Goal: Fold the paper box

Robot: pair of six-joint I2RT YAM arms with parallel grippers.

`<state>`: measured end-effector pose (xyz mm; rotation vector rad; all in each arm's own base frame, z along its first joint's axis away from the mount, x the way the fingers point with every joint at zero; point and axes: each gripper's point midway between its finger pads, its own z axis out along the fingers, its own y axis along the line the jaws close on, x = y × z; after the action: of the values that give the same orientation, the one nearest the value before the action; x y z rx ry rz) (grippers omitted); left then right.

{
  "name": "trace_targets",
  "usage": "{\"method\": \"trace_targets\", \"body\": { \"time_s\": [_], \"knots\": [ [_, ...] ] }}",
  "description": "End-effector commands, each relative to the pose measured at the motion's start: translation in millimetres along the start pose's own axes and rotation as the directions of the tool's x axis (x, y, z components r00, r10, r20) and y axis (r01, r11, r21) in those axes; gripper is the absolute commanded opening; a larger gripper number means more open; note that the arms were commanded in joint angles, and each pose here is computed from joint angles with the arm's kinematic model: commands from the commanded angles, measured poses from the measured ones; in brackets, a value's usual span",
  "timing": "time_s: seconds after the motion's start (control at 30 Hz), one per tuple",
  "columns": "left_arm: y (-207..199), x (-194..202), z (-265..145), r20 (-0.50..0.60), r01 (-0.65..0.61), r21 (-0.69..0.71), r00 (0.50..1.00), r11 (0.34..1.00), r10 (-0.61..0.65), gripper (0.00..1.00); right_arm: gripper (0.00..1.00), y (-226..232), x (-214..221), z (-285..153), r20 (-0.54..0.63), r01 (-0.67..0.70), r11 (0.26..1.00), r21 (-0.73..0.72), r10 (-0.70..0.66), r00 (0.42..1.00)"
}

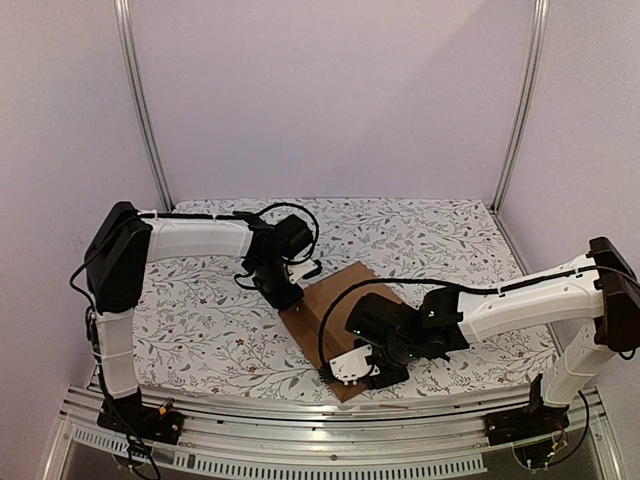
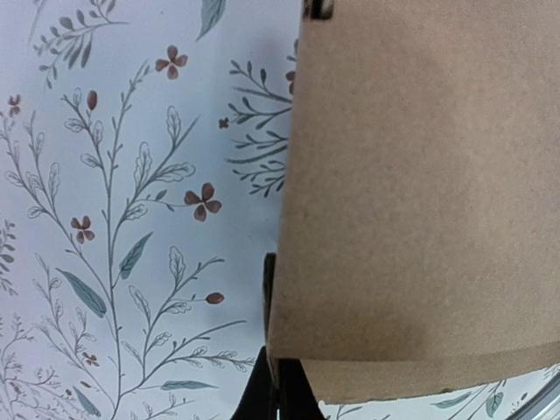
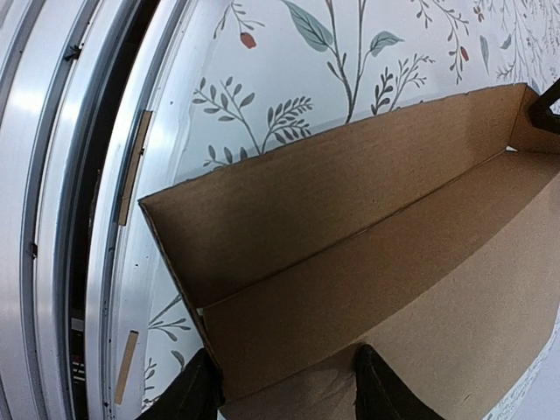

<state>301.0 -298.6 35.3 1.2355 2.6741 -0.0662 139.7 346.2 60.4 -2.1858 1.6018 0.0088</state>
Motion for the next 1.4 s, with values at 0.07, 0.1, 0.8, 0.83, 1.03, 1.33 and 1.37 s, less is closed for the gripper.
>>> {"method": "trace_targets", "body": {
  "time_s": [0.07, 0.1, 0.8, 0.83, 1.03, 1.33, 1.37],
  "knots": [
    [-44.9, 6.8, -12.4, -0.055, -0.05, 0.168, 0.997, 0.985, 0.06, 0.02, 0.49, 34.6, 41.4, 23.2, -0.15, -0.004, 0.989, -0.15, -0.018, 0.989],
    [-45.0, 6.0, -13.4, -0.053, -0.052, 0.168, 0.997, 0.984, 0.061, 0.03, 0.48, 34.5, 40.6, 22.9, -0.147, -0.006, 0.988, -0.151, -0.017, 0.989],
    [-51.1, 11.0, -8.1, -0.069, -0.062, 0.194, 0.995, 0.979, 0.077, 0.04, 0.49, 28.6, 41.5, 28.3, -0.202, -0.049, 0.989, -0.139, 0.02, 0.979],
    [-50.8, 11.3, -8.5, -0.073, -0.063, 0.193, 0.994, 0.979, 0.078, 0.04, 0.51, 30.0, 43.3, 27.8, -0.204, -0.039, 0.989, -0.142, 0.01, 0.979],
    [-48.7, 15.7, -9.6, -0.125, -0.058, 0.192, 0.989, 0.98, 0.083, 0.03, 0.57, 19.5, 56.0, 15.8, -0.213, -0.05, 0.991, -0.123, 0.023, 0.977],
    [-44.0, 15.9, -7.3, -0.18, -0.03, 0.179, 0.982, 0.983, 0.063, 0.07, 0.64, 6.6, 65.6, -10.6, -0.185, -0.075, 0.992, -0.105, 0.054, 0.981],
    [-43.8, 14.1, -9.1, -0.174, -0.03, 0.178, 0.983, 0.984, 0.062, 0.08, 0.64, 4.3, 67.9, -14.8, -0.182, -0.078, 0.992, -0.104, 0.058, 0.982]
  ]
}}
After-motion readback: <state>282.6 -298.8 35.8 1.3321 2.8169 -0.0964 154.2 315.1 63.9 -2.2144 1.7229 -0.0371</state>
